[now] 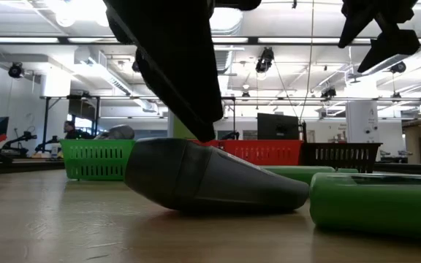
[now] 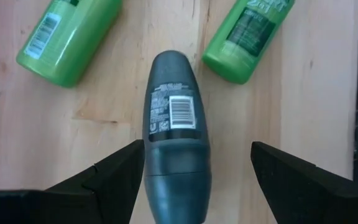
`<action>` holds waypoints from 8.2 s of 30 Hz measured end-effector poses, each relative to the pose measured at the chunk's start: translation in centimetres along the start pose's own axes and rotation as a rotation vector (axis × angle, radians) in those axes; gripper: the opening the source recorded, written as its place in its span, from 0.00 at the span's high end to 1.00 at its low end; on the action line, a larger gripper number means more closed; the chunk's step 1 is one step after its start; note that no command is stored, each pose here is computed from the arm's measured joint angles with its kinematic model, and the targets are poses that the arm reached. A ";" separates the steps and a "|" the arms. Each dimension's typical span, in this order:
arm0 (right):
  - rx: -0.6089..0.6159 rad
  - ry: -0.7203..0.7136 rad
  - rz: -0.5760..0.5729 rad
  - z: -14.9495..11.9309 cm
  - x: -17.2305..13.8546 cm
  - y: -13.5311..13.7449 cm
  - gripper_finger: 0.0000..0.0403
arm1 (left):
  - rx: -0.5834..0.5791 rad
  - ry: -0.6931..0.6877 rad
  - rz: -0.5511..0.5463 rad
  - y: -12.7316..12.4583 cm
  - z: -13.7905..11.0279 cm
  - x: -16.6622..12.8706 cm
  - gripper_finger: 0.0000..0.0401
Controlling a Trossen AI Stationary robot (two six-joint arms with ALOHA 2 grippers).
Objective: Pick & Place Travel size toiletries
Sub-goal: Put the gray deodorant in the green bin, then put the dark blue shaving cream in the left red bin
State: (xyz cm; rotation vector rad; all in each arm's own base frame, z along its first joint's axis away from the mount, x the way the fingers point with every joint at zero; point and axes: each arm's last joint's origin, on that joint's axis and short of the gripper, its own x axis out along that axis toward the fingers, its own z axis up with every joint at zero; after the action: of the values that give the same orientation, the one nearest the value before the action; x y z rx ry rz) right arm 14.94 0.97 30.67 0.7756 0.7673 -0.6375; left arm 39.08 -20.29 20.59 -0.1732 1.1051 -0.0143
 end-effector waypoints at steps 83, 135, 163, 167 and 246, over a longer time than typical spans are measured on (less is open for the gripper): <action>0.034 -0.067 -0.052 -0.1 0.4 -0.3 0.09 | -1.224 -0.249 0.431 16.4 -8.7 -8.8 0.47; 0.102 -0.072 -0.053 0.0 0.4 -0.4 0.09 | 0.676 0.097 -0.024 -1.3 -12.8 -9.2 0.33; 0.056 0.362 0.064 -2.3 3.8 3.3 0.09 | 0.714 0.041 0.120 0.0 -11.8 -10.5 0.33; 0.044 0.461 0.027 -4.5 4.5 4.6 0.09 | 0.674 0.077 0.169 0.5 -12.1 -10.6 0.33; 0.004 0.734 -0.152 -19.4 14.5 12.0 0.24 | 0.539 0.036 0.273 6.4 -14.5 -13.3 0.33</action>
State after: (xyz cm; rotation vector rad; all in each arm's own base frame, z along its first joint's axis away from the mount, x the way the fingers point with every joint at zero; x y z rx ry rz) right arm 24.99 19.95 14.26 0.9718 1.5052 -0.4827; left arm 19.74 -14.59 25.15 0.4622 1.1157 -0.0709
